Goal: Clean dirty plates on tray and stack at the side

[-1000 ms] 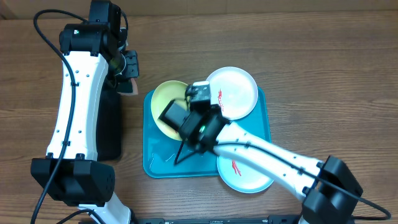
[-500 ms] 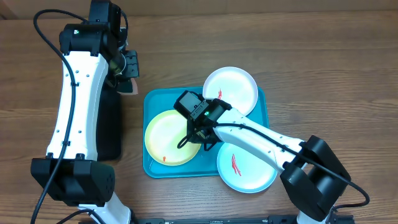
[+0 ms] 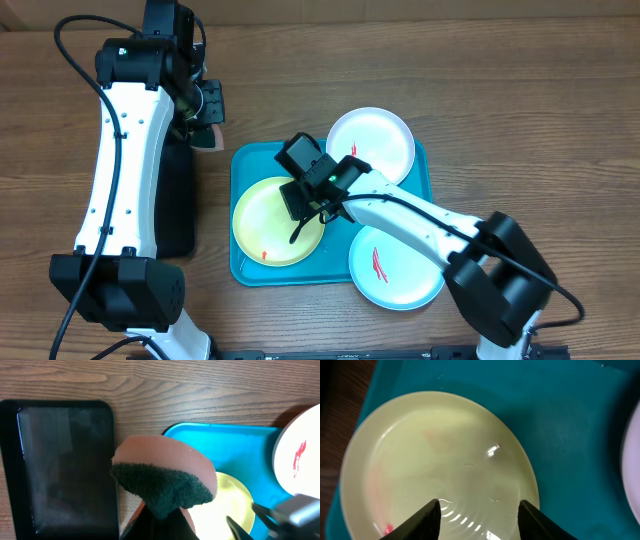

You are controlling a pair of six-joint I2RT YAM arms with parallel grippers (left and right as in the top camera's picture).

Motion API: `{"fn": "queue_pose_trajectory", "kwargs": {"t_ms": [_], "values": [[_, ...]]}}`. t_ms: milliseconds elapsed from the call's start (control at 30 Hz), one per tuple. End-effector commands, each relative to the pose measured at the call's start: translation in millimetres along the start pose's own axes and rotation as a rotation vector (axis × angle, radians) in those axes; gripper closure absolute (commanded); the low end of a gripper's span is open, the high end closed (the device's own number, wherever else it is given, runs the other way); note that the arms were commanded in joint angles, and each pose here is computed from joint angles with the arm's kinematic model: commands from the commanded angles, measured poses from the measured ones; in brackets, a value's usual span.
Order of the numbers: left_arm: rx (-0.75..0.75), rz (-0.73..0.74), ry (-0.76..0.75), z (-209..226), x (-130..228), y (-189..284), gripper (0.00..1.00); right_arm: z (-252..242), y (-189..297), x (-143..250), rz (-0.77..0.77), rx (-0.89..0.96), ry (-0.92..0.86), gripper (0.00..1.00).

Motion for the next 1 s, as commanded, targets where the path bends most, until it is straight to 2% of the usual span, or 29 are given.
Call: {"fn": "queue_pose_trajectory", "kwargs": {"t_ms": [0,300,700,967], "values": [[0.025,-0.030,0.014,-2,-3,8,0.96,-9,-21,1,0.020,0.036,0.106,0.48],[0.025,-0.031,0.014,-2,-3,8,0.96,-15,-23,-12,-0.034,0.023,0.097,0.50],[0.029,-0.046,0.014,-3,-5,8,0.96,-10,-21,-23,-0.098,0.001,0.259,0.51],[0.030,-0.051,0.014,-3,-6,8,0.96,-30,-30,-33,-0.109,0.022,0.198,0.52]]}}
Point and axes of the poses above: each gripper's point midway between its finger pads, its own y axis back along the fingers, its own z axis along the line the jaws close on, x = y × z, the point moved 9 cm from there along y, back along the fingers, and after that the axes turned 8 degrees about -y, right-handed, at the moved point
